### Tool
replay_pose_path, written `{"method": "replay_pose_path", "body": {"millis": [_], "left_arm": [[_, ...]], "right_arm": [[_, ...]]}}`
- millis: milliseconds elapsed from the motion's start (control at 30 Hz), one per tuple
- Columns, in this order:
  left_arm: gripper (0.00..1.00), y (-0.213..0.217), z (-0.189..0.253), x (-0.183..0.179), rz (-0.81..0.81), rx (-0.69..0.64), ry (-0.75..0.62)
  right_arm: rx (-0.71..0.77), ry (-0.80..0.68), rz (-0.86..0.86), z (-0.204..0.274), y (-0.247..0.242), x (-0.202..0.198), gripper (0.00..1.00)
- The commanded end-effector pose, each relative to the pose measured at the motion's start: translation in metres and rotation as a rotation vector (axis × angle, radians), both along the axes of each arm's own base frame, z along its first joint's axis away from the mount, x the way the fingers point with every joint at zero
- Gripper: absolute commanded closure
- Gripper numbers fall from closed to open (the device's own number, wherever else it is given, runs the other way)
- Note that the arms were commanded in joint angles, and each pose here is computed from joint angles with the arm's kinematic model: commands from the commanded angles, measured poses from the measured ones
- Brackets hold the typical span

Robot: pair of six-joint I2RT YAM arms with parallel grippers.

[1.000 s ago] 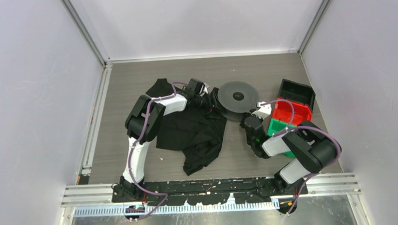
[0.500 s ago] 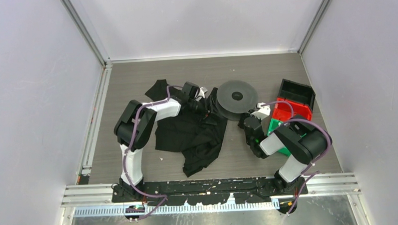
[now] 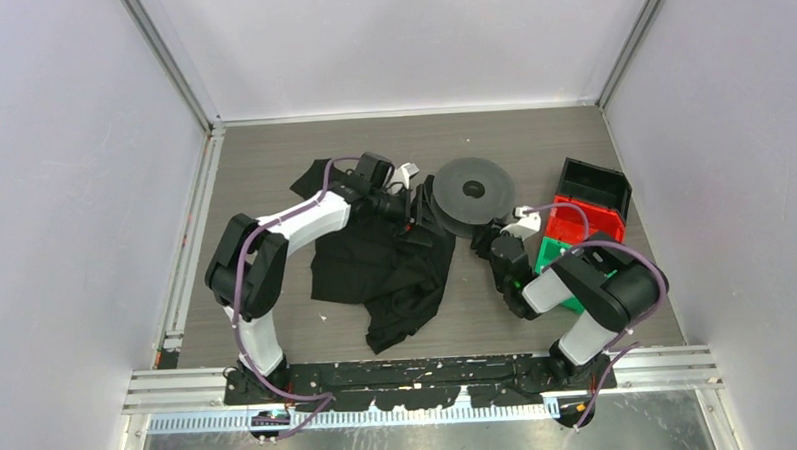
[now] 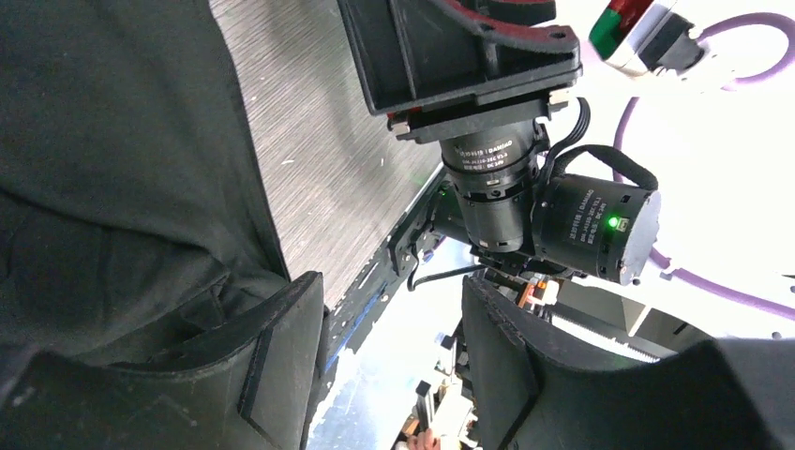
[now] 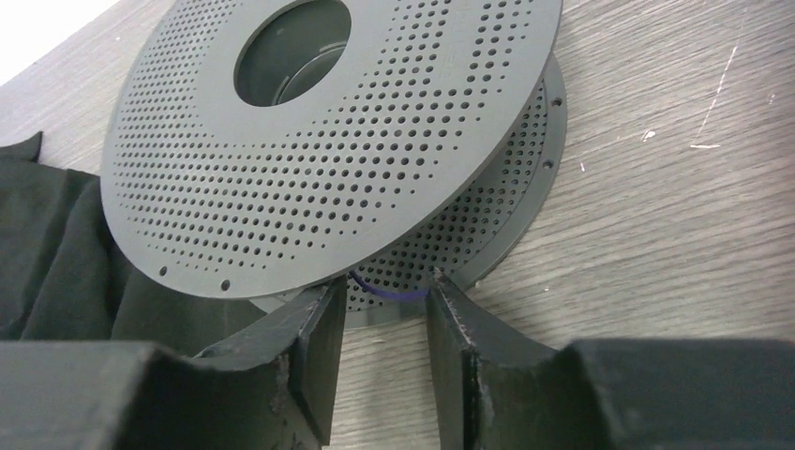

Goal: Wrap the cables

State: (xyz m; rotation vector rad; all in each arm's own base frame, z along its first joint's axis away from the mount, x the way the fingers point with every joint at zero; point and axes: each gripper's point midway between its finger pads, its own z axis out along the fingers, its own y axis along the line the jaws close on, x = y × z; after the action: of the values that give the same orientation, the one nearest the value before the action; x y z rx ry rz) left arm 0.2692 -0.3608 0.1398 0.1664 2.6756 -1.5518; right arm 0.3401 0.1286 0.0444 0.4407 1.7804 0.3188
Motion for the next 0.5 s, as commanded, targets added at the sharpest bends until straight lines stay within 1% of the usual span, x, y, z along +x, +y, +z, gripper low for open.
{"method": "replay_pose_path", "body": {"millis": [0,167,300,400,467], "left_arm": [[0.43,-0.007,0.043,0.003,-0.032,-0.085,-0.085],[0.43,-0.011,0.053,0.009,-0.022,-0.107,-0.106],[0.43,-0.013,0.060,0.012,-0.021,-0.121,-0.121],[0.43,-0.013,0.064,0.014,-0.019,-0.125,-0.127],[0.43,-0.014,0.069,0.014,-0.019,-0.131,-0.137]], "right_arm": [[0.057,-0.088,-0.010,0.034,-0.002,0.000,0.55],[0.015,-0.059,-0.010,0.045,-0.013,-0.015,0.44],[0.001,-0.072,0.001,0.068,-0.019,-0.025,0.35],[-0.020,-0.067,0.008,0.078,-0.024,-0.032,0.23],[-0.032,-0.066,0.008,0.084,-0.028,-0.037,0.22]]}}
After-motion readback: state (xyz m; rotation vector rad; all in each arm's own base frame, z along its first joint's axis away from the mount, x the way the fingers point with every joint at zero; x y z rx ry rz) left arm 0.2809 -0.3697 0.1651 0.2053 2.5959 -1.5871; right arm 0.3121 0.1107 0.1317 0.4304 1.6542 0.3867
